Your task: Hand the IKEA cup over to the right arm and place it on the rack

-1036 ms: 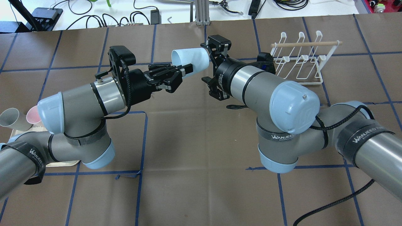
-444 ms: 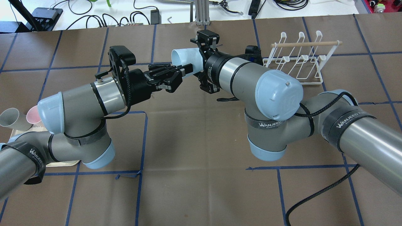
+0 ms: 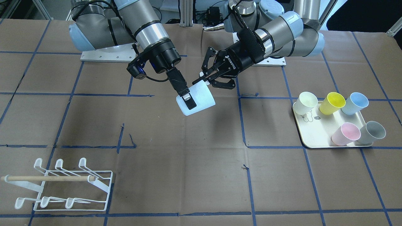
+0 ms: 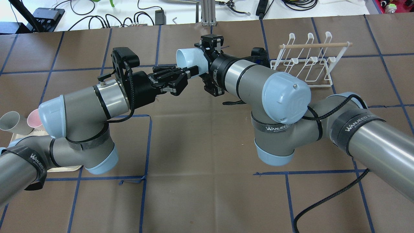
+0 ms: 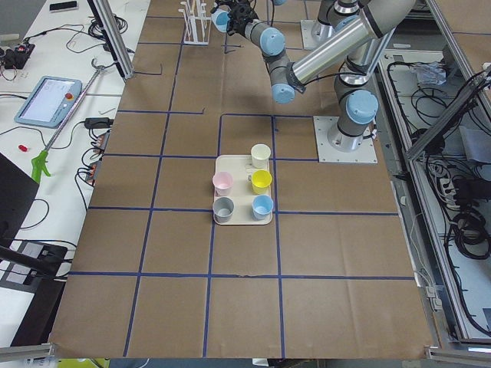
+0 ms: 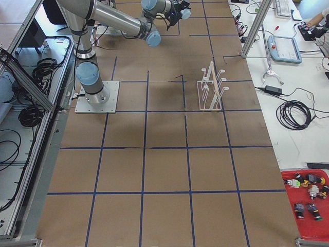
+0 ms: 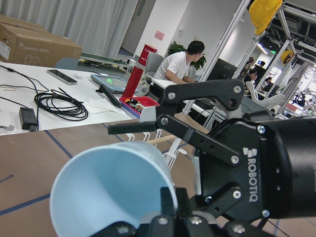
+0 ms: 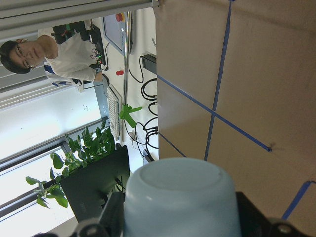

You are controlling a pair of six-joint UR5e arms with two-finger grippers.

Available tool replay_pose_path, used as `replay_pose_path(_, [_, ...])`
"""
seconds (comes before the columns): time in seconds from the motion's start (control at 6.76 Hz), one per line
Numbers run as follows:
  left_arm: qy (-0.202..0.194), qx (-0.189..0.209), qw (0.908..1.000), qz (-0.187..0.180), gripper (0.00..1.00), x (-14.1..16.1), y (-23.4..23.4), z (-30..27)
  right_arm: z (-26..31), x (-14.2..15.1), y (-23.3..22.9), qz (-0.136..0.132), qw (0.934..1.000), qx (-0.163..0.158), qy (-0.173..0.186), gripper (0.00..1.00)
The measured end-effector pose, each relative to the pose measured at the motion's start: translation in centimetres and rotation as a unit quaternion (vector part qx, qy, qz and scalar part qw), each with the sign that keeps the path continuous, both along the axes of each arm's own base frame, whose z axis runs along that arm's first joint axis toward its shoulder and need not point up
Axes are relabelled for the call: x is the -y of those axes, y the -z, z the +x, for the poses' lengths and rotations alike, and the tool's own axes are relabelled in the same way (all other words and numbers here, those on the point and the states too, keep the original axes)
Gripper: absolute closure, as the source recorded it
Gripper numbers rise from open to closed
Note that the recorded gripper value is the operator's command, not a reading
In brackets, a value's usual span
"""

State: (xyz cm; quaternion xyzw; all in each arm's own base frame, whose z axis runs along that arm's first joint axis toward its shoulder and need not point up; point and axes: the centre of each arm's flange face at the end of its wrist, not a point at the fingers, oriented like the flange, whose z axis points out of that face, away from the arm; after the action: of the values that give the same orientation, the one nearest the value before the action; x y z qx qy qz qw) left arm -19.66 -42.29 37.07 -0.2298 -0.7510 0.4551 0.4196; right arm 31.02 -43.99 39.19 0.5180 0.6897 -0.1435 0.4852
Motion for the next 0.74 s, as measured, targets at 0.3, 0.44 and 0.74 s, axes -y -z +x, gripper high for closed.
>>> replay_pose_path(0.3, [-0.001, 0.0, 1.0, 0.0, 0.36, 0.02, -0.07, 0.01, 0.03, -0.02, -0.03, -0.001, 1.0, 0.0, -0.002, 0.64])
replay_pose_path(0.44, [-0.003, -0.001, 1.0, 0.0, 0.09, 0.01, -0.22, 0.03, 0.05, -0.07, -0.11, -0.002, 1.0, 0.0, -0.003, 0.66])
replay_pose_path(0.74, [-0.006, -0.011, 0.9998, 0.012, 0.01, -0.02, -0.57, 0.02, 0.03, -0.06, -0.09, -0.001, 1.0, 0.0, -0.003, 0.7])
